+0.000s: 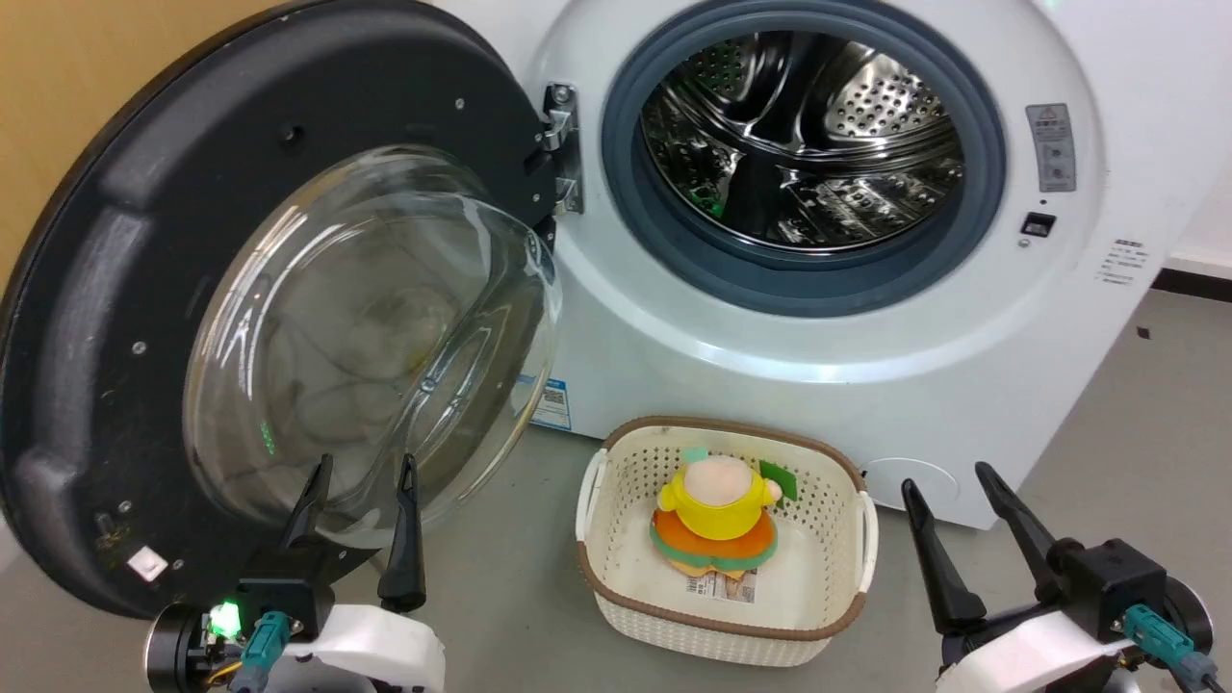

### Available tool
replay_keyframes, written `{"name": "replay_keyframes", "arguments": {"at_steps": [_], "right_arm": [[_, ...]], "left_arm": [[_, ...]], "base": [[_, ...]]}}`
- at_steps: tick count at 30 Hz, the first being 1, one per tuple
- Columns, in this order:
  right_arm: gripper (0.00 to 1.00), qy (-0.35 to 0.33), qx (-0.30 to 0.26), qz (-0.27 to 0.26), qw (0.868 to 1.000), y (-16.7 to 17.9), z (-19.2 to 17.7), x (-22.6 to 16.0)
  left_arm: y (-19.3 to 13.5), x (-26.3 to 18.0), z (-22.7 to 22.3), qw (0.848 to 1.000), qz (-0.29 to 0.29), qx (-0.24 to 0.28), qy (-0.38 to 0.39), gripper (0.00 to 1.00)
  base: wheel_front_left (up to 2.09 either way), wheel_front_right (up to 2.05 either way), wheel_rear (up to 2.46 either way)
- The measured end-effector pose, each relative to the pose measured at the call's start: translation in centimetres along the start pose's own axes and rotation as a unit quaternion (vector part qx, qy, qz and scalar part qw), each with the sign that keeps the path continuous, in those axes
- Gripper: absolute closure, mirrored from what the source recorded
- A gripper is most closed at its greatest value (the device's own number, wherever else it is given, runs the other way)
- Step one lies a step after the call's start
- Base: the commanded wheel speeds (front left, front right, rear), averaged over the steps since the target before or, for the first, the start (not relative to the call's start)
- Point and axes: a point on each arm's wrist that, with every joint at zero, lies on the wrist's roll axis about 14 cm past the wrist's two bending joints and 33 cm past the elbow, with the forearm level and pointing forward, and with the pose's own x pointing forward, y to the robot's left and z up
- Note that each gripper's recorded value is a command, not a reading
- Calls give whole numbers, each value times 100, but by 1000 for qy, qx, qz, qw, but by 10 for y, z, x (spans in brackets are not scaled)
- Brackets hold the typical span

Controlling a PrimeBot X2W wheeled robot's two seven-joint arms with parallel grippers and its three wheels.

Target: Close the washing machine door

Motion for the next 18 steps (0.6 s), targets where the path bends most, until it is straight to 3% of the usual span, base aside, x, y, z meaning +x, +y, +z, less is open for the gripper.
{"name": "replay_keyframes", "arguments": {"at_steps": [18], "right_arm": [[0, 1, 16, 84, 996, 45, -9, 21]], "left_arm": [[37, -22, 7, 997, 70, -1, -18, 0]], "base": [[0, 0, 0]]}}
